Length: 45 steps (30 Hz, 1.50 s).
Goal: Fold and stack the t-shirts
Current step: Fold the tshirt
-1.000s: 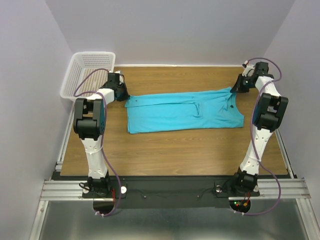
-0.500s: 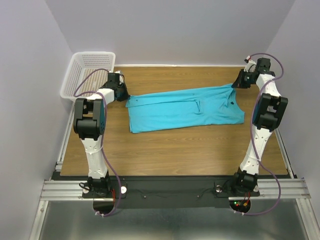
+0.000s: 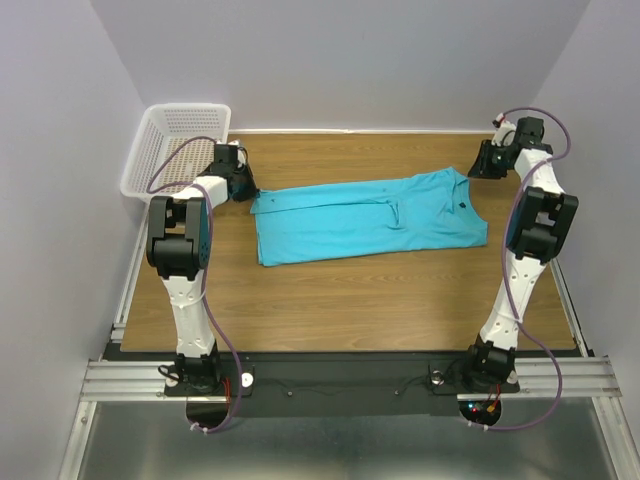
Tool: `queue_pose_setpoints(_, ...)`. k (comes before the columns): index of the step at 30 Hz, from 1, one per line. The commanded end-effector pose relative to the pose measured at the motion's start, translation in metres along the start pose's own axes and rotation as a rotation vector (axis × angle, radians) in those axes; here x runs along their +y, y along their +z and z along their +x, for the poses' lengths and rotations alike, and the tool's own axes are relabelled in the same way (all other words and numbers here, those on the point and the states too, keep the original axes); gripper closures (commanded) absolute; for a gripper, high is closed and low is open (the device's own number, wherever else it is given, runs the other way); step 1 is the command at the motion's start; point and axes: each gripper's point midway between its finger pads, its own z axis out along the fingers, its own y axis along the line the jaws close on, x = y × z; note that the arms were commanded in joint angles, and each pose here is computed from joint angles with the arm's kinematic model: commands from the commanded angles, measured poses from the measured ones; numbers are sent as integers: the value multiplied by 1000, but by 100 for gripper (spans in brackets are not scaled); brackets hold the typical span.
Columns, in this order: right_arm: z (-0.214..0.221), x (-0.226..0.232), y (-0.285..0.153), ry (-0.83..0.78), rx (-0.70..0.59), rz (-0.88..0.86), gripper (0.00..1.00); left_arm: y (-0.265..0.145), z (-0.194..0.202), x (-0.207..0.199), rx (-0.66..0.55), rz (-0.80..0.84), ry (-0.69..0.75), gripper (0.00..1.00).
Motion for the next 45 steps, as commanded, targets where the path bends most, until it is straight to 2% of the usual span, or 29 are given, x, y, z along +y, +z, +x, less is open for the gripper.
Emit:
queue_pose_setpoints(1,-42,23,-53,-115,-121,-18,63,-10,-31,-13,-67,39,9,92)
queue_pose_setpoints(3,-21,31,-65,-136,-87,-24,61,-15,-35,-16,-78,54,13,84)
queue_pose_setpoints(4,-9,32,-67,-139,-65,-20,60,-17,-35,-19,-80,64,15,74)
queue_pose_setpoints(6,5,30,-77,-164,-43,7,60,-23,-41,-26,-102,93,16,67)
queue_pose_setpoints(8,38,26,-87,-149,14,30,59,-34,-44,-35,-109,129,21,61)
queue_pose_setpoints(10,46,23,-95,-141,18,38,58,-46,-58,-47,-154,164,33,54)
queue_pose_setpoints(12,49,23,-108,-146,8,43,56,-55,-64,-56,-175,190,53,40)
queue_pose_setpoints(15,63,25,-116,-156,24,50,55,-76,-79,-68,-227,208,71,34)
queue_pose_setpoints(22,99,33,-125,-115,77,59,50,-127,-103,-77,-364,194,149,32)
queue_pose_setpoints(23,104,30,-125,-114,88,75,50,-147,-114,-82,-422,203,163,31)
queue_pose_setpoints(27,114,27,-127,-77,104,96,50,-187,-115,-82,-515,200,169,28)
queue_pose_setpoints(34,133,22,-119,-33,141,118,50,-236,-81,-72,-560,230,155,27)
queue_pose_setpoints(45,150,13,-112,-22,185,144,51,-258,-33,-58,-535,263,110,27)
